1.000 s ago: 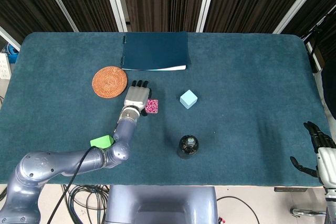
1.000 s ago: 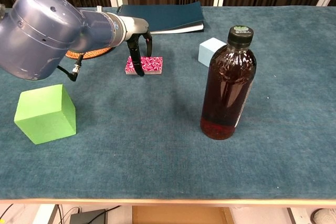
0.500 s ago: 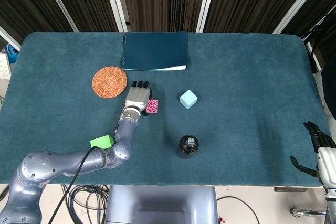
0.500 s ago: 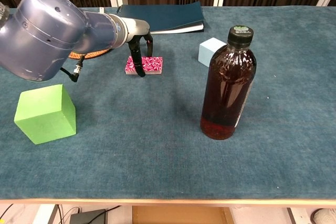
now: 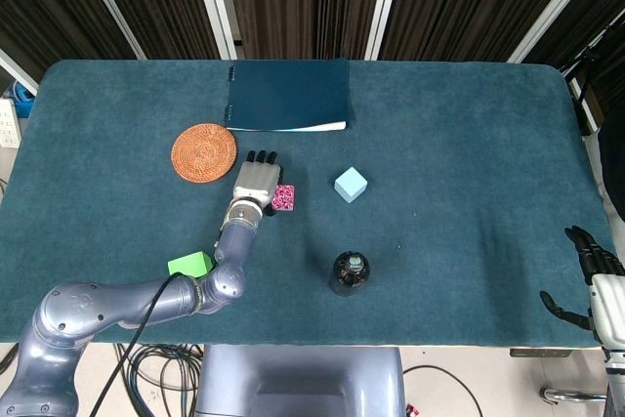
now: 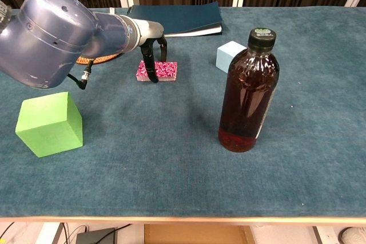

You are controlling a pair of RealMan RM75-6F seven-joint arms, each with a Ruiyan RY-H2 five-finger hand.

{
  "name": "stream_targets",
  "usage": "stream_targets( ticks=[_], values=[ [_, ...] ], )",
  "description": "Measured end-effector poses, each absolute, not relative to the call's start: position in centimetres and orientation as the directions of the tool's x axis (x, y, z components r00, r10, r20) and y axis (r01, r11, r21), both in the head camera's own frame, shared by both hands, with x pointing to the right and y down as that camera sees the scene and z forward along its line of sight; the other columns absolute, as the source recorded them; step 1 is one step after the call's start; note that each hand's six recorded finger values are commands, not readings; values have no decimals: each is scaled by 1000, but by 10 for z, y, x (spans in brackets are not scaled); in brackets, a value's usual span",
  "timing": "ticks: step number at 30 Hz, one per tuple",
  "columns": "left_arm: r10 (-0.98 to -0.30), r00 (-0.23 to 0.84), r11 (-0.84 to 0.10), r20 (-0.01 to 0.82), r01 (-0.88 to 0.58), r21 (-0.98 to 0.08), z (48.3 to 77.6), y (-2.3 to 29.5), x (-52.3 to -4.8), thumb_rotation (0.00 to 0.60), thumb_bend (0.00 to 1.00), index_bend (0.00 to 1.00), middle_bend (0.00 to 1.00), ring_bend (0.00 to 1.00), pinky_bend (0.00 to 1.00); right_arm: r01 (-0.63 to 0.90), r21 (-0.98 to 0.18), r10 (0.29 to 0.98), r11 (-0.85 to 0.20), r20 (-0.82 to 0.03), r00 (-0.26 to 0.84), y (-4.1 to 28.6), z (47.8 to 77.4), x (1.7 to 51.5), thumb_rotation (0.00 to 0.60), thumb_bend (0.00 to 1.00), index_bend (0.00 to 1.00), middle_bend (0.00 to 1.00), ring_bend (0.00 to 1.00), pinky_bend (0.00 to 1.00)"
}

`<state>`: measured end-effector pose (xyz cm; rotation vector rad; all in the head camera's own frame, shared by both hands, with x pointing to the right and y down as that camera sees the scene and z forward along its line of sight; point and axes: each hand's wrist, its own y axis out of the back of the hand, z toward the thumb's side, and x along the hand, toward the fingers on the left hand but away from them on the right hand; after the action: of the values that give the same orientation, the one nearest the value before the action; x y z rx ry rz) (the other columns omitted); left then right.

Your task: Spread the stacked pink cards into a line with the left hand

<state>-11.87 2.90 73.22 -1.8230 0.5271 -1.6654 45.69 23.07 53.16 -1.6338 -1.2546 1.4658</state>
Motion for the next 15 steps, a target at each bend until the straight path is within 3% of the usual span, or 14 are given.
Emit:
stream_targets(
  ticks=[15],
  values=[
    [-659,131,-733,741,109,-671,729,28,-119,600,256,507,146,41,0,252,-893,915,-373,-399,-59,231,532,457,600,234,66,50,130,185]
  ],
)
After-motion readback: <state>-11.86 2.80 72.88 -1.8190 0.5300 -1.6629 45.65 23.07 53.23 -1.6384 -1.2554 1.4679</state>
